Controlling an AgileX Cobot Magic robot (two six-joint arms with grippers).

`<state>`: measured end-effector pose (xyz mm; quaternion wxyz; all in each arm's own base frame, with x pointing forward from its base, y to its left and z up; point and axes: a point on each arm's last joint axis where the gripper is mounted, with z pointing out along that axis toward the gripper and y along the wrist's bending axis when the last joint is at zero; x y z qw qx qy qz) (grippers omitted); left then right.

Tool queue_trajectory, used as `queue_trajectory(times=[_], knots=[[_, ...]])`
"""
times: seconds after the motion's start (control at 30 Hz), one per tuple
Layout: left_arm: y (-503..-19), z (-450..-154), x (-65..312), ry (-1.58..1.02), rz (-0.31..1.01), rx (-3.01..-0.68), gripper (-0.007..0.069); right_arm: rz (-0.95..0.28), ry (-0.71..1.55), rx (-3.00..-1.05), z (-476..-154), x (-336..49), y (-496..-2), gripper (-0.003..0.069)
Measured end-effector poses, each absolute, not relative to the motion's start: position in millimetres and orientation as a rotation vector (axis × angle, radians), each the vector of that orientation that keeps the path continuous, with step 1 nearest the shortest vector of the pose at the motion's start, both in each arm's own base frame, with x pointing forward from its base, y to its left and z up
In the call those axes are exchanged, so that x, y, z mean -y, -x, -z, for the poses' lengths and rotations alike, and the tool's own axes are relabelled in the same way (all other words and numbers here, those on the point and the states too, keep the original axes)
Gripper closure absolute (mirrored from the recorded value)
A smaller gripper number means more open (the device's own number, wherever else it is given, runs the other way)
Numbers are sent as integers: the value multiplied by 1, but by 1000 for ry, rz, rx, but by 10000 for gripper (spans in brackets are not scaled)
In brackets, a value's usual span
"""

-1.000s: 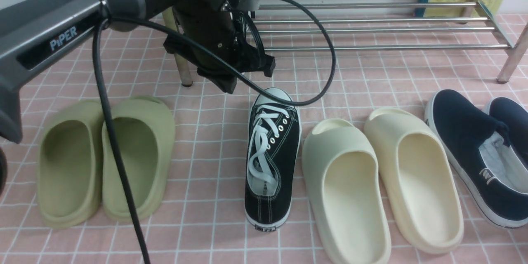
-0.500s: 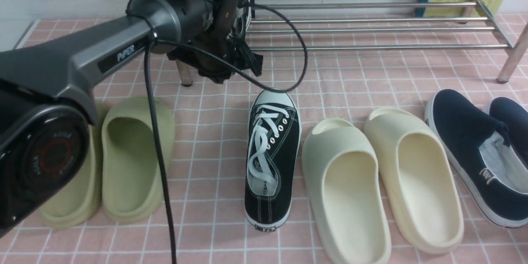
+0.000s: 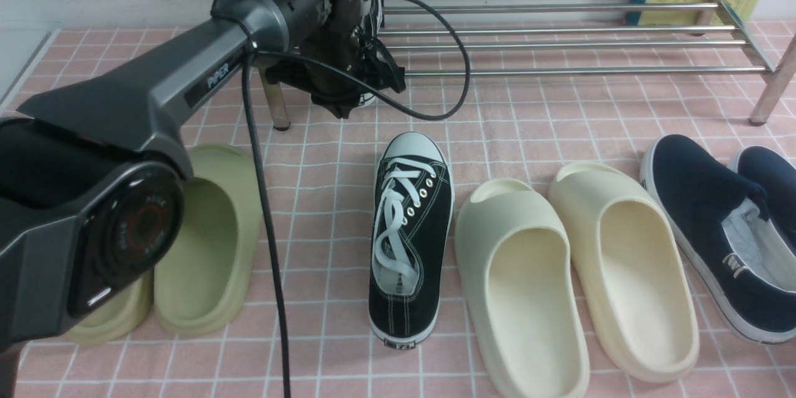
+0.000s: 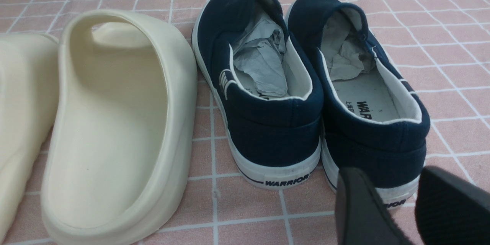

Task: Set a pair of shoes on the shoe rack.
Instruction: Use the left arm to put a shoe into the shoe rack, then use the left arm to grab the shoe closest to it

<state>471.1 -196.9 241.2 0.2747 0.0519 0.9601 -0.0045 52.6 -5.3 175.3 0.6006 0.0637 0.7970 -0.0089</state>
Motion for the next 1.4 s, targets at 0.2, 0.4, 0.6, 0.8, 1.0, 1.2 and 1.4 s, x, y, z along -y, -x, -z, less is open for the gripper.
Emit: queue_trajectory(times=[0.2, 0.4, 0.6, 0.8, 1.0, 1.2, 1.4], knots=[[-458, -271, 189, -233, -64, -2580, 459, 21, -148, -1847, -175, 5, -53, 419], [-418, -329, 198, -342, -84, -2566, 221, 21, -148, -1847, -175, 5, -53, 419], [-357, -357, 215, -471, -24, -2565, 74, 21, -148, -1847, -175, 5, -53, 419], [-311, -321, 201, -490, 4, -2745, 67, 21, -148, -1847, -175, 5, -53, 419], [-295, -273, 201, -477, 117, -2819, 67, 21, -148, -1847, -175, 5, -53, 419], [-303, -237, 210, -455, 174, -2810, 71, 21, -148, -1847, -175, 5, -53, 419], [-315, -210, 220, -407, 212, -2809, 148, 21, -148, -1847, -175, 5, -53, 419]])
